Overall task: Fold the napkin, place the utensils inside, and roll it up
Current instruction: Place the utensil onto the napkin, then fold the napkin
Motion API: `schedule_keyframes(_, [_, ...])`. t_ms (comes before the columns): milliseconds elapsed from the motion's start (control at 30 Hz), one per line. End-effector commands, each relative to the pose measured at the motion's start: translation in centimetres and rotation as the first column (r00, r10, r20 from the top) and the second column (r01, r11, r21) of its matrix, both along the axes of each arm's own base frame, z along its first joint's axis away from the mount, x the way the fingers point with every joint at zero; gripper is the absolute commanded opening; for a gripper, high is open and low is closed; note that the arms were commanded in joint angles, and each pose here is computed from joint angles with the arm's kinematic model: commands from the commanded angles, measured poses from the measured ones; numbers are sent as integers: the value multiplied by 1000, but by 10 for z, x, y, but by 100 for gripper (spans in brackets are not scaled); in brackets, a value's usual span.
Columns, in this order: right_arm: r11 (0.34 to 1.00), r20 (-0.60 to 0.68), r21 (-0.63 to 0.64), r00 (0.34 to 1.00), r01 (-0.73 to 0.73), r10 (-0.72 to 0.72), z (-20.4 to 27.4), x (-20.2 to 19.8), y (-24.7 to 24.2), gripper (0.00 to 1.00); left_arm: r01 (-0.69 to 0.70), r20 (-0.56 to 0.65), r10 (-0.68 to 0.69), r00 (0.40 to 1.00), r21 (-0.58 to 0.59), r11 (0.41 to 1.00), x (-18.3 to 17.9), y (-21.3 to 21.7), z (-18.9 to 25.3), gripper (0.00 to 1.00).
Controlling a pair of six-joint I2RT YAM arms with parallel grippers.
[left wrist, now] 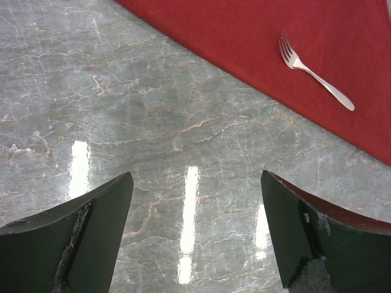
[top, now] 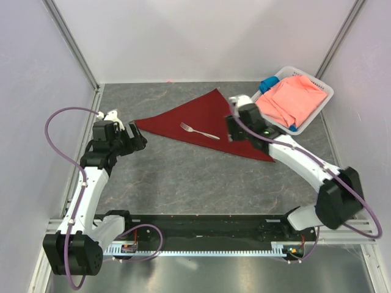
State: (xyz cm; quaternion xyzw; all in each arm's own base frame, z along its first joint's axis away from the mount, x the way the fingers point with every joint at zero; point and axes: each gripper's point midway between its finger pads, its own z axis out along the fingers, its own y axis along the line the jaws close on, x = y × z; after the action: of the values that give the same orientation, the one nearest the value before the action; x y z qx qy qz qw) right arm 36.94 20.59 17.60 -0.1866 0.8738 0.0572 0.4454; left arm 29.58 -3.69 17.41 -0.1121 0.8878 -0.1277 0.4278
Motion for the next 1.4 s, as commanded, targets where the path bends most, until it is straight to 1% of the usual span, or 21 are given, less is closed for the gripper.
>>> schedule_keyframes(0, [864, -165, 208, 887, 458, -431, -37, -29, -89, 69, 41, 37, -41, 998, 5, 999, 1, -4, 8, 93])
schedule_keyframes(33, [825, -210, 242, 857, 512, -470, -43, -31, -109, 68, 40, 37, -40, 999, 3, 999, 1, -4, 8, 93])
schedule_keyframes(67, [788, -246, 268, 830, 555, -501, -49, -36, -119, 67, 37, 37, -37, 999, 5, 999, 1, -3, 8, 93])
schedule_keyframes(100, [761, -285, 273, 805, 588, -520, -62, -46, -131, 66, 37, 35, -37, 999, 5, 999, 1, -3, 7, 93])
schedule_keyframes(133, [710, -313, 287, 764, 642, -564, -67, -46, -152, 64, 40, 37, -40, 999, 3, 999, 1, -4, 7, 93])
schedule_keyframes(167, [687, -360, 320, 754, 653, -549, -73, -50, -152, 62, 39, 35, -39, 999, 4, 999, 1, -4, 7, 93])
schedule_keyframes(233, [618, -409, 344, 705, 707, -580, -87, -54, -171, 57, 40, 37, -40, 999, 3, 999, 0, -4, 7, 93])
schedule_keyframes(267, [610, -434, 364, 708, 703, -557, -90, -56, -168, 56, 41, 40, -41, 998, 2, 999, 1, -4, 8, 93])
schedule_keyframes(333, [547, -463, 381, 666, 746, -585, -99, -56, -183, 52, 40, 38, -40, 998, 3, 999, 0, -4, 7, 93])
schedule_keyframes(433, [505, -486, 392, 640, 769, -596, -105, -57, -188, 50, 39, 39, -40, 998, 5, 999, 0, -4, 8, 93])
schedule_keyframes(533, [482, -494, 390, 620, 785, -610, -109, -59, -193, 49, 39, 42, -40, 998, 6, 999, 0, -4, 8, 93])
schedule_keyframes(733, [460, -525, 373, 592, 806, -611, -124, -68, -192, 49, 43, 36, -43, 998, 3, 999, 0, -4, 7, 93])
schedule_keyframes(967, [475, -516, 345, 587, 809, -624, -131, -75, -196, 49, 45, 36, -45, 998, 0, 999, 1, -5, 7, 93])
schedule_keyframes(1367, [480, -508, 343, 589, 807, -628, -137, -67, -198, 49, 48, 32, -47, 998, -4, 999, 1, -6, 6, 93])
